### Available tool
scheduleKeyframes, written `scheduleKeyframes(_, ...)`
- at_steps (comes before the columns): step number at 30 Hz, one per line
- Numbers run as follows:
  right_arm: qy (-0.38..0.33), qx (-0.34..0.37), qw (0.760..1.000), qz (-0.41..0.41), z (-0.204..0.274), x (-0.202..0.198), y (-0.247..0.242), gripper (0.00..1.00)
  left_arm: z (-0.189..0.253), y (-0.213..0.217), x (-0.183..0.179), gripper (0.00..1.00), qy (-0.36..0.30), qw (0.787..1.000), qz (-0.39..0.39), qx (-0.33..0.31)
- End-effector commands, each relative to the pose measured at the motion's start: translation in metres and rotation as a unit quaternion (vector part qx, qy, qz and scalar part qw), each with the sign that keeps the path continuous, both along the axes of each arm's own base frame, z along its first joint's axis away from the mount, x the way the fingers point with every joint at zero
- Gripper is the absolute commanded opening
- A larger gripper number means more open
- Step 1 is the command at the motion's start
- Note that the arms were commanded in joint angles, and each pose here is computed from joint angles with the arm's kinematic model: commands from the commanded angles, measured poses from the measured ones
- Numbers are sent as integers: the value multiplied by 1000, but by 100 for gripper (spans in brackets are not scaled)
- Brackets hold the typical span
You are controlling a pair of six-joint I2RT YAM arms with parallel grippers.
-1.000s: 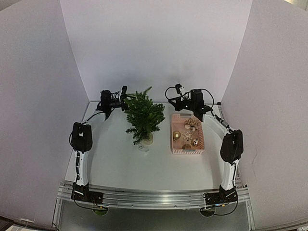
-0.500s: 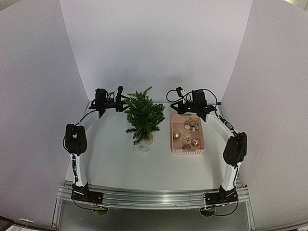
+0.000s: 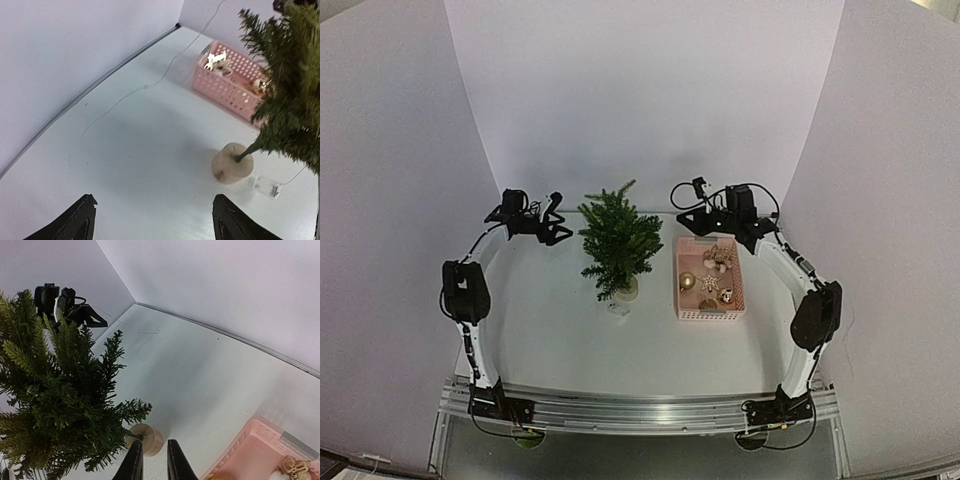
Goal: Decorate the small christmas tree
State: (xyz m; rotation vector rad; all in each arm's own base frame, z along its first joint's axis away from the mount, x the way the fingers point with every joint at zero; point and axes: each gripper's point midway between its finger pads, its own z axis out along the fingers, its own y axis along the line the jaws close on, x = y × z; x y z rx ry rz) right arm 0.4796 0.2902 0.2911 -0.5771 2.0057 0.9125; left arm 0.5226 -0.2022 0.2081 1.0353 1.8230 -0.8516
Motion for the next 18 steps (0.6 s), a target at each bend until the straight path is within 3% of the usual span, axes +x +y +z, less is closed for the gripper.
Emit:
scheduleKeyframes(1,-9,10,1000,-20,23,-8,-10,29,-26,56,-26,87,7,989,19,146)
scheduleKeyframes(5,-5,11,1000,-27,21,-7,-11,43,-74,80,-54,95,35,976,8,216)
scheduleKeyframes(9,-2,13,1000,-27,21,-4,-10,52,-97,96,-31,95,26,966,55,251)
scheduleKeyframes(12,0,15,1000,-26,21,-3,-9,59,-122,108,-16,91,45,954,81,284)
scheduleKeyframes(18,1,13,999,-30,19,-5,-11,63,-158,102,-18,81,58,946,62,312)
